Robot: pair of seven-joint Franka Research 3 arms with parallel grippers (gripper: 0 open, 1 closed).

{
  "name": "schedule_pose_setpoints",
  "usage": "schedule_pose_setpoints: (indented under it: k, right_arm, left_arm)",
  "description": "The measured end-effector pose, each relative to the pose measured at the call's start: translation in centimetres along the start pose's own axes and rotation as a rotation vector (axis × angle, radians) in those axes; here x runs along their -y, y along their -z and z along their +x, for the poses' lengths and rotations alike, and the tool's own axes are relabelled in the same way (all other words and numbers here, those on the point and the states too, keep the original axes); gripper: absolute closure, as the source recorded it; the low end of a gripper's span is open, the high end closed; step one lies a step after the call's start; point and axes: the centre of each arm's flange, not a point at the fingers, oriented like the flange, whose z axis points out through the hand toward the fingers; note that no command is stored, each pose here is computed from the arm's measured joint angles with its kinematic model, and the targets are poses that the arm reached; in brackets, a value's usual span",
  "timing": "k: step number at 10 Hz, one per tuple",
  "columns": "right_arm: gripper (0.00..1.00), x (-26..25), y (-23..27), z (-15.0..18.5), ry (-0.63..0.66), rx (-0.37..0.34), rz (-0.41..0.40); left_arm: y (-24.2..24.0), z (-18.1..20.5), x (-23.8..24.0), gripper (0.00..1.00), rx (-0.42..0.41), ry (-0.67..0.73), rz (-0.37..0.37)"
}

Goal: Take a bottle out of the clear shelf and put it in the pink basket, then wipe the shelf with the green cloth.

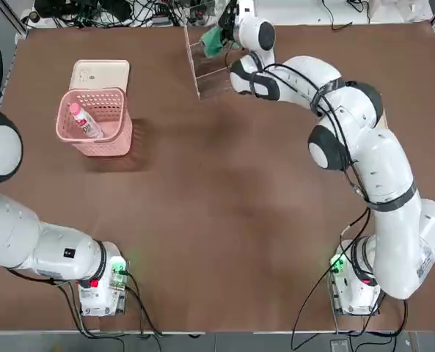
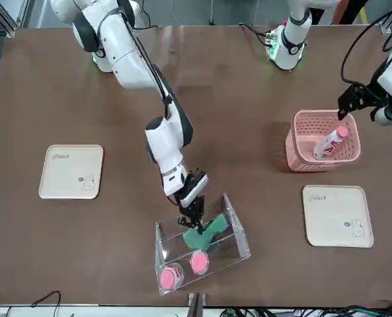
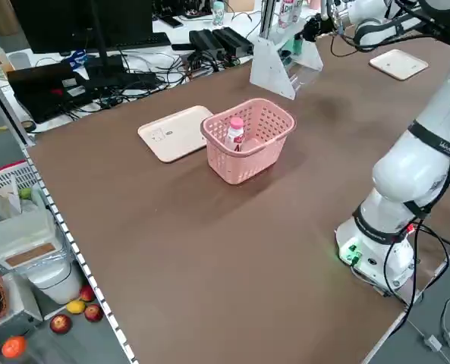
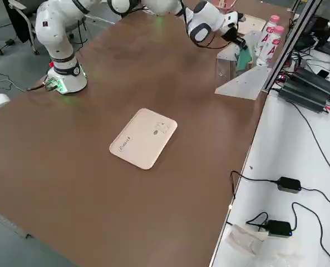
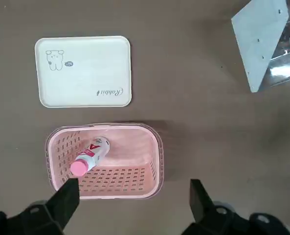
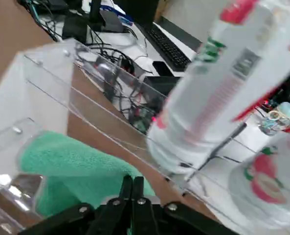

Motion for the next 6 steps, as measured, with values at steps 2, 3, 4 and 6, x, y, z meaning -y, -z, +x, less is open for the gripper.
schedule_pose_setpoints:
  k: [2, 3, 4, 6]
  right_arm:
    - [0.97, -2.1, -0.4, -1.4, 0.028, 0.041, -0.008]
    - [0.97, -2.4, -0.5, -1.6, 0.036, 0.056, -0.003]
    - [0.97, -2.4, -0.4, -1.4, 0.036, 0.071, 0.007]
    - [0.97, -2.0, 0.4, 0.1, -0.030, 0.086, 0.035]
  left_arm:
    - [0.0, 0.0, 0.0, 0.00, 0.000, -0.001, 0.000]
    - [0.0, 0.0, -0.1, 0.00, 0.000, -0.002, 0.000]
    - [0.0, 0.0, 0.0, 0.00, 0.000, -0.001, 0.000]
    - [0.0, 0.0, 0.5, 0.00, 0.000, 0.008, 0.000]
